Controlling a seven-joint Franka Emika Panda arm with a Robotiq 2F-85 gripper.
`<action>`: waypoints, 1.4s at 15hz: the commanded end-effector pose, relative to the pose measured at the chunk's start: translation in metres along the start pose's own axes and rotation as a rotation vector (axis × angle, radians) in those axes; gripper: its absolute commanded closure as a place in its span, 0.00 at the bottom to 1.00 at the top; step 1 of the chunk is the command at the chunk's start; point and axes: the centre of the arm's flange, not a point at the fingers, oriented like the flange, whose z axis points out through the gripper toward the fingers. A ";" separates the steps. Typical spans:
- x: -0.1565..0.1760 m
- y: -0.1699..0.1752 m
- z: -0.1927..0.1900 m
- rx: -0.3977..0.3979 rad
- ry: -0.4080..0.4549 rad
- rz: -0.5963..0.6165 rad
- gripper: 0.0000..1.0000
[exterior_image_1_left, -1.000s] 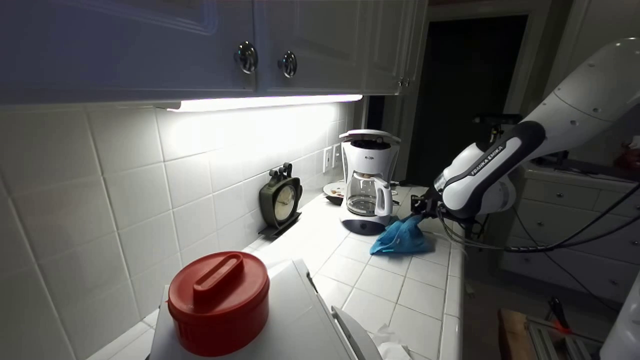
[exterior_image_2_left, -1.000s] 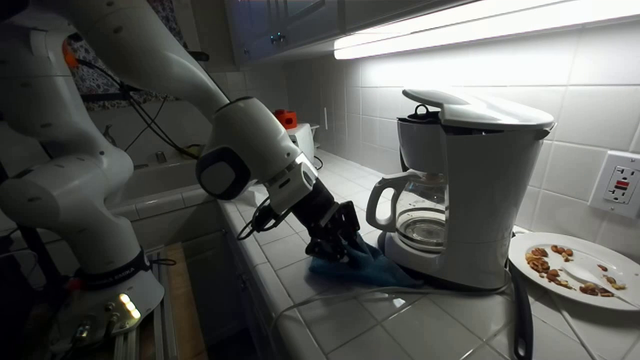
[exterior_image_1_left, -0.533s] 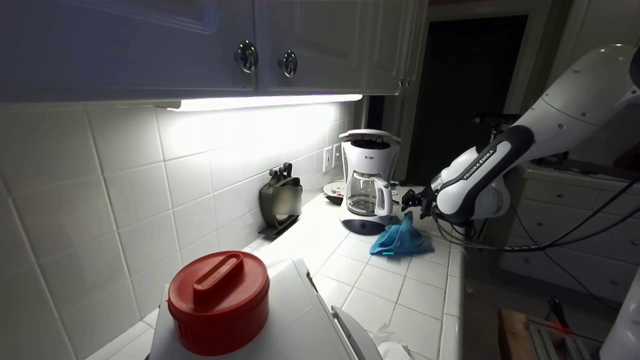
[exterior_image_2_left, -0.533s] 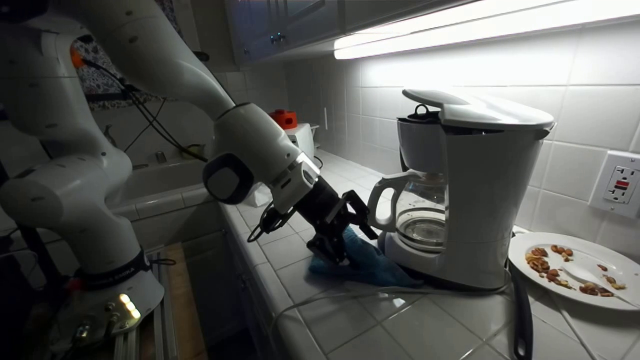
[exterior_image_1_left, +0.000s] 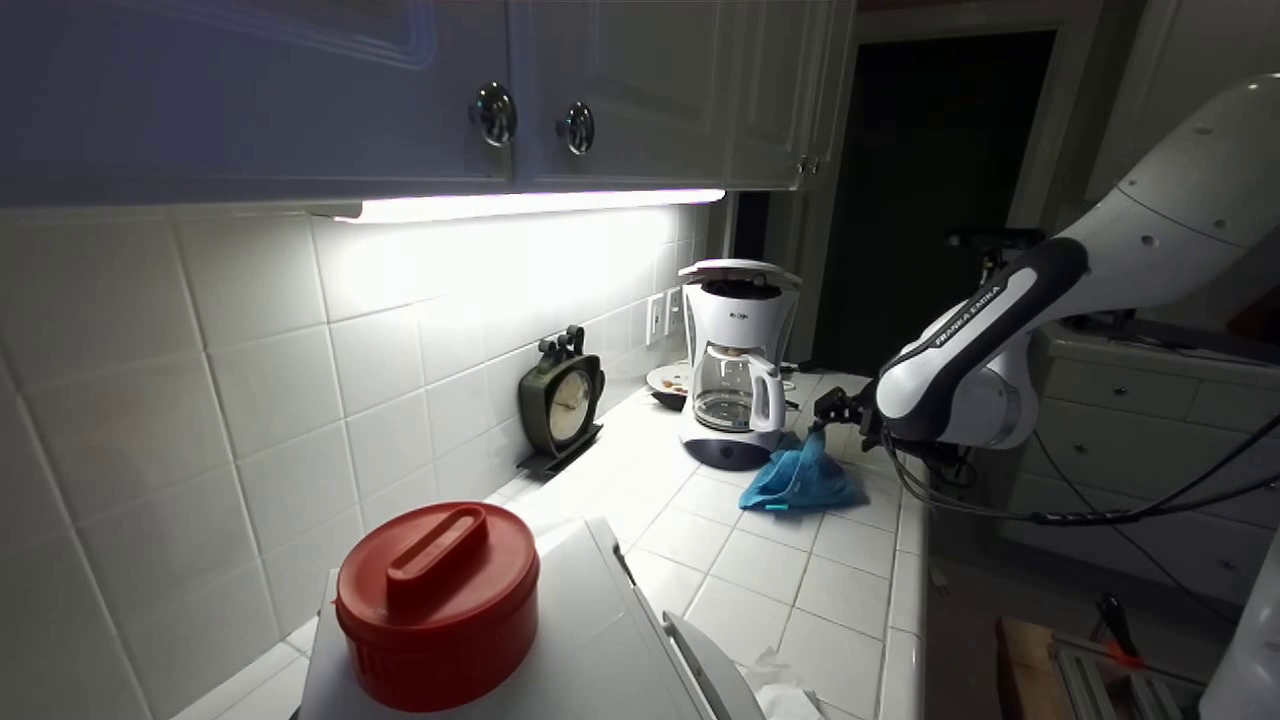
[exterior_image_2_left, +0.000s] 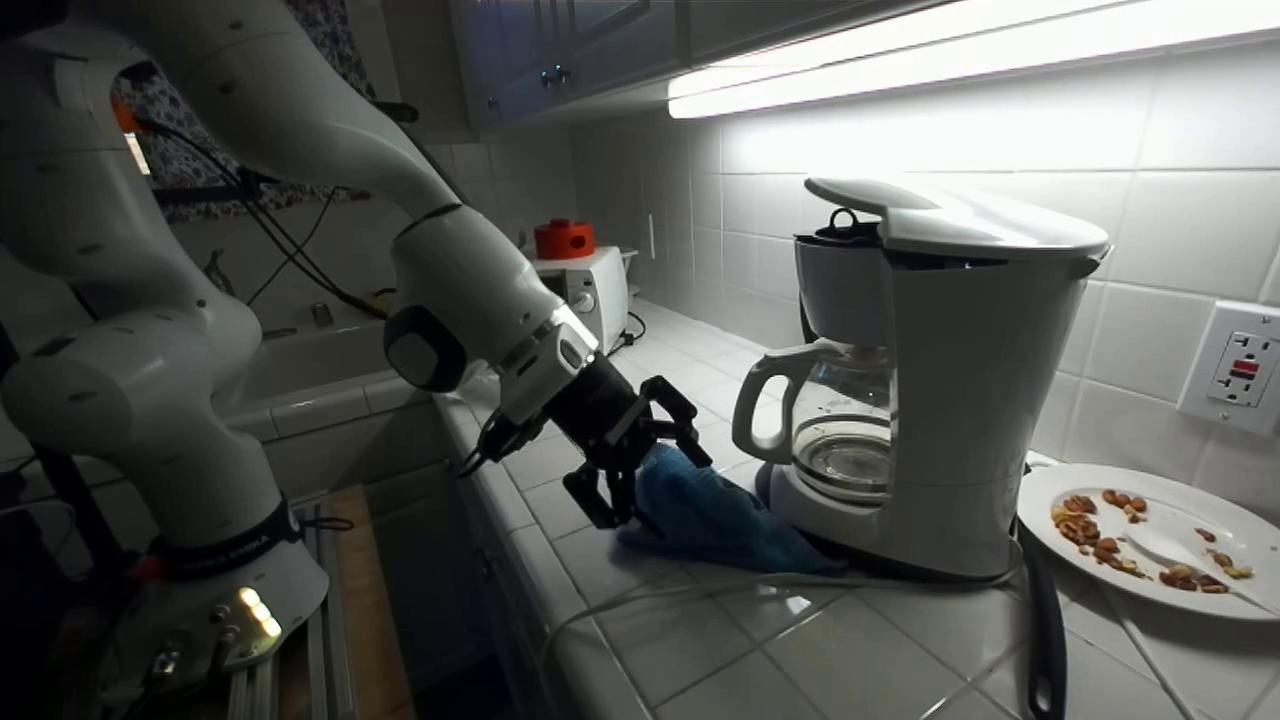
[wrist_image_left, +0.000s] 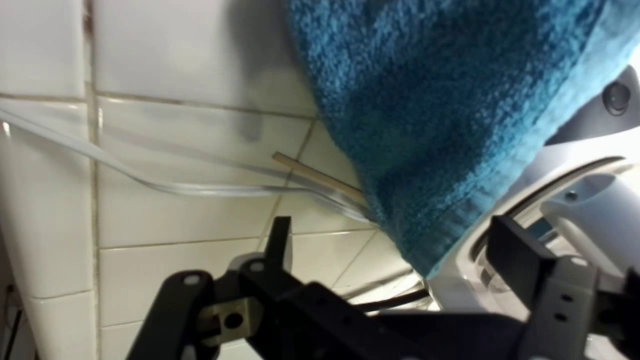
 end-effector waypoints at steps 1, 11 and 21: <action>-0.016 -0.024 -0.061 -0.036 -0.006 -0.015 0.00; -0.038 -0.052 -0.060 0.024 -0.112 -0.116 0.40; -0.027 -0.053 -0.029 0.037 -0.229 -0.239 0.99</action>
